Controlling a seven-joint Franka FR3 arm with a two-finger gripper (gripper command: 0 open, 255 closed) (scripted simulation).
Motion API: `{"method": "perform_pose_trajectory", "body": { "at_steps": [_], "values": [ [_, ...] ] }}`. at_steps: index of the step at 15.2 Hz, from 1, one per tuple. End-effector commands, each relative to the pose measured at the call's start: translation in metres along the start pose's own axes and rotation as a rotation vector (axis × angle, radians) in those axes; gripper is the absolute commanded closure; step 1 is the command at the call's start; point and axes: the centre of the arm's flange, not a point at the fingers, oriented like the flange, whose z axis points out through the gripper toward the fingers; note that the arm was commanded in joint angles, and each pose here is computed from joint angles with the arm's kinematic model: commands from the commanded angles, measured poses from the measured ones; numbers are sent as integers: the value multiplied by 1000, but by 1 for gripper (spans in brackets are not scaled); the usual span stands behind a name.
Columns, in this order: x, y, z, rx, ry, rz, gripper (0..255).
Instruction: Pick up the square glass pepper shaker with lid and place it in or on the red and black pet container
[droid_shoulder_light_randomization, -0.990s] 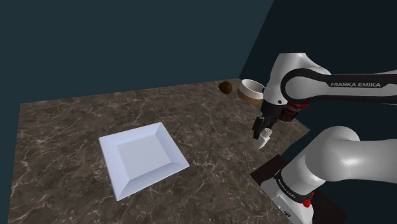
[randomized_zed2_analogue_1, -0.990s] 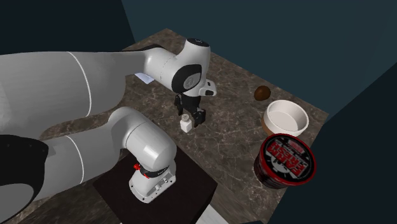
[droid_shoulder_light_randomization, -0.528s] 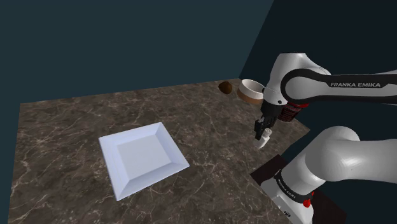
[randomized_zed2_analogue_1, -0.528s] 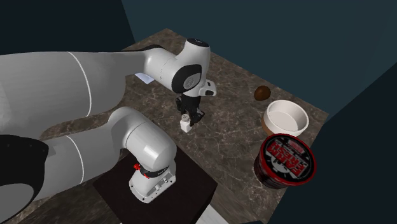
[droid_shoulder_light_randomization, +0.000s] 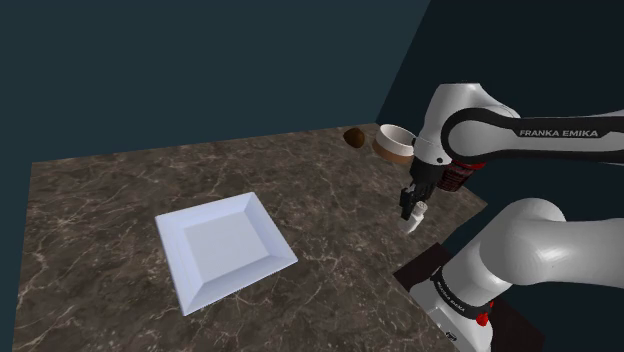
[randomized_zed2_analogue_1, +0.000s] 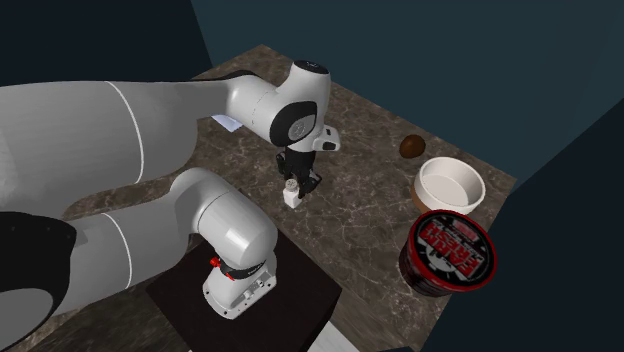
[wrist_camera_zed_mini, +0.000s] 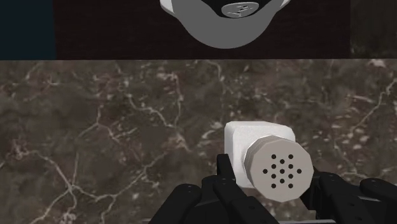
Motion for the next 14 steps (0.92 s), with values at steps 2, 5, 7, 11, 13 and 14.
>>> {"method": "perform_pose_trajectory", "body": {
  "at_steps": [2,5,7,11,13,14],
  "values": [
    [-2,0,-10,-1,-1,0,255],
    [-6,0,-25,-1,-1,0,255],
    [-8,1,-36,-1,-1,0,255],
    [-13,1,-56,-1,-1,0,255],
    [-15,1,-67,-1,-1,0,255],
    [-16,1,-72,-1,-1,0,255]
  ]
}}
